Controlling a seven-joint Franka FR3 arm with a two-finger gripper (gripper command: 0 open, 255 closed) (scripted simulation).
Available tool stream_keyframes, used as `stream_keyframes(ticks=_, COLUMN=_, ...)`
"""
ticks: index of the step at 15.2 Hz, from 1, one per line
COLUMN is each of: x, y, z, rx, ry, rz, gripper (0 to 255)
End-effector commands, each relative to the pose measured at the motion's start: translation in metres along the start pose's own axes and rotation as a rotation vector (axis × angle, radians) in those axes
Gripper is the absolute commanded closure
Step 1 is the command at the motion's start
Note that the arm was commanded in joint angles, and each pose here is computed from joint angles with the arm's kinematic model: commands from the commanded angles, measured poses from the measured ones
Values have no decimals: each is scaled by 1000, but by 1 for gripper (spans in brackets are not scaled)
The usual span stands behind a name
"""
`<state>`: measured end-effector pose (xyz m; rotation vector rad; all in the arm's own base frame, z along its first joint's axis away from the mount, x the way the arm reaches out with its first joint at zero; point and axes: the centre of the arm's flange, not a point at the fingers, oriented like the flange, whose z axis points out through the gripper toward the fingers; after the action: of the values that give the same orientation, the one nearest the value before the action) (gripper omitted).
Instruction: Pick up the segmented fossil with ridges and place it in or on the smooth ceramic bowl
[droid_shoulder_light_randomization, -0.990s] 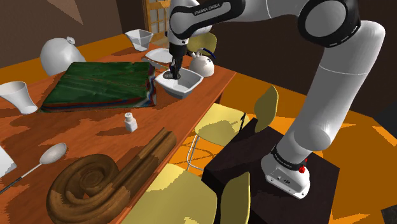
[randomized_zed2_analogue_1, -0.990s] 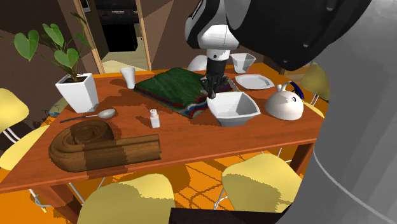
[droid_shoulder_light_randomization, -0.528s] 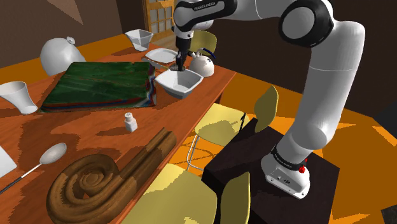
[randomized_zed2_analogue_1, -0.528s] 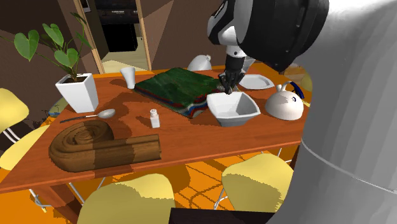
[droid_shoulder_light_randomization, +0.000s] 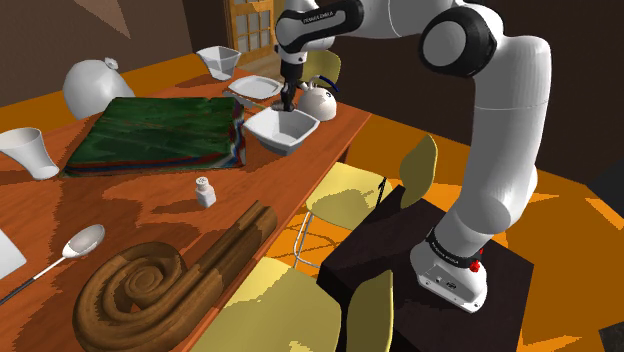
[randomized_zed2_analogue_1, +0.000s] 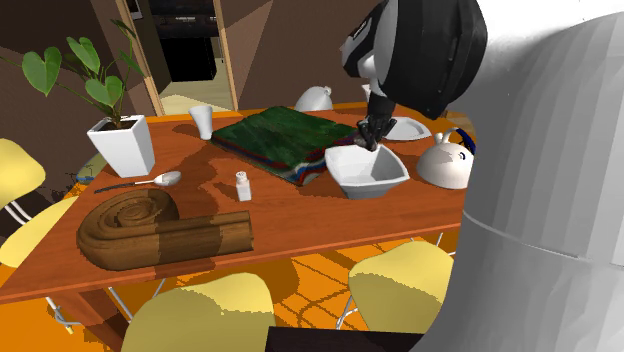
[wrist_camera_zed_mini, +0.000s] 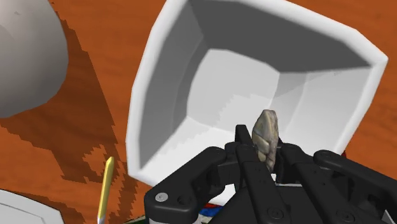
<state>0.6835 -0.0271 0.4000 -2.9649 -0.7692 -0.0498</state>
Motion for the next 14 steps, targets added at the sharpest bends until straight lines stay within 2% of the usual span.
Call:
stream_keyframes(ticks=1, x=-1, y=1, z=9, rx=0, ry=0, rz=0, gripper=255)
stream_keyframes(ticks=8, x=-3, y=3, z=44, rx=0, ry=0, rz=0, gripper=255)
stream_keyframes(ticks=14, x=-3, y=3, z=44, rx=0, ry=0, rz=0, gripper=255)
